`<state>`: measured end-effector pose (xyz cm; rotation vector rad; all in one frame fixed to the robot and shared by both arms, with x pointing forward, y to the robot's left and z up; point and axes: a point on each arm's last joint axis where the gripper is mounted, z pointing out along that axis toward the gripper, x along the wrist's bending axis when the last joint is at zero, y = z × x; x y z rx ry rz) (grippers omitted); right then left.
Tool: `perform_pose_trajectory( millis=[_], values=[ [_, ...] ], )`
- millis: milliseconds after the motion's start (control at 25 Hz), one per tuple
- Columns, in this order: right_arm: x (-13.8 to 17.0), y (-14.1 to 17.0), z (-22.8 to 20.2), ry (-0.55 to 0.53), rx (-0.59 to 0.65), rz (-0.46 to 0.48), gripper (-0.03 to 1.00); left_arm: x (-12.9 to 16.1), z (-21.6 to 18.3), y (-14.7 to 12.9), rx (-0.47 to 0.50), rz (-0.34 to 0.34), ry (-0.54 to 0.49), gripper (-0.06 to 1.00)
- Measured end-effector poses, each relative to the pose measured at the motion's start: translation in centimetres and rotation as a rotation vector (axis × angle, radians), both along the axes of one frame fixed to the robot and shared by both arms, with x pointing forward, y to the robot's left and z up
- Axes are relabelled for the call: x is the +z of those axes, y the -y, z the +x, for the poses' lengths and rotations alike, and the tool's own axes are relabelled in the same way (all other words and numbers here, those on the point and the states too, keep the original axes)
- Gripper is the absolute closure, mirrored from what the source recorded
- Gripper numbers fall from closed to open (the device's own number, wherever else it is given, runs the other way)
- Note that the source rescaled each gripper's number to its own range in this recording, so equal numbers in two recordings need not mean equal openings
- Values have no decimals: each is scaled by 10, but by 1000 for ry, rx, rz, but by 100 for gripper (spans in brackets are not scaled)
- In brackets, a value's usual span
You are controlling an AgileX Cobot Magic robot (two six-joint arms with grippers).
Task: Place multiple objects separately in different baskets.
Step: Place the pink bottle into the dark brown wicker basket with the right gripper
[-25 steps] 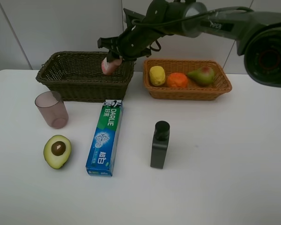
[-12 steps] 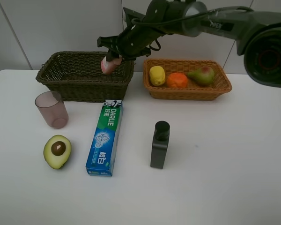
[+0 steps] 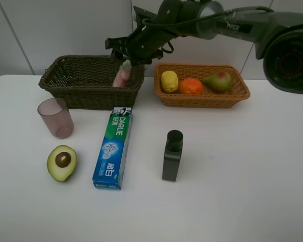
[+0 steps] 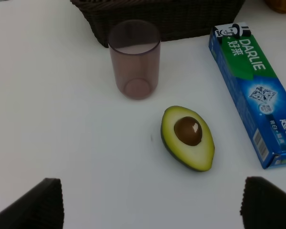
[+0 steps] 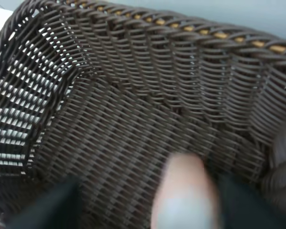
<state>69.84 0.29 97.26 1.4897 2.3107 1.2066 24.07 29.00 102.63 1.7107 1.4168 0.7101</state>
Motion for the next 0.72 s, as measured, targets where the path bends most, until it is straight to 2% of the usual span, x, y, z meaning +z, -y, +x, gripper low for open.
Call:
perform_pose_trajectory(
  millis=[40,80,200,720],
  values=[
    [0,1,0,7,1,-11,22,0,0,0,0,0,0,-4],
    [-1,1,1,11,0,-20,12,0,0,0,0,0,0,-4],
    [-1,2,1,12,-9,-26,0,0,0,0,0,0,0,-4],
    [-1,2,1,4,-14,-23,-3,0,0,0,0,0,0,-4]
  ],
)
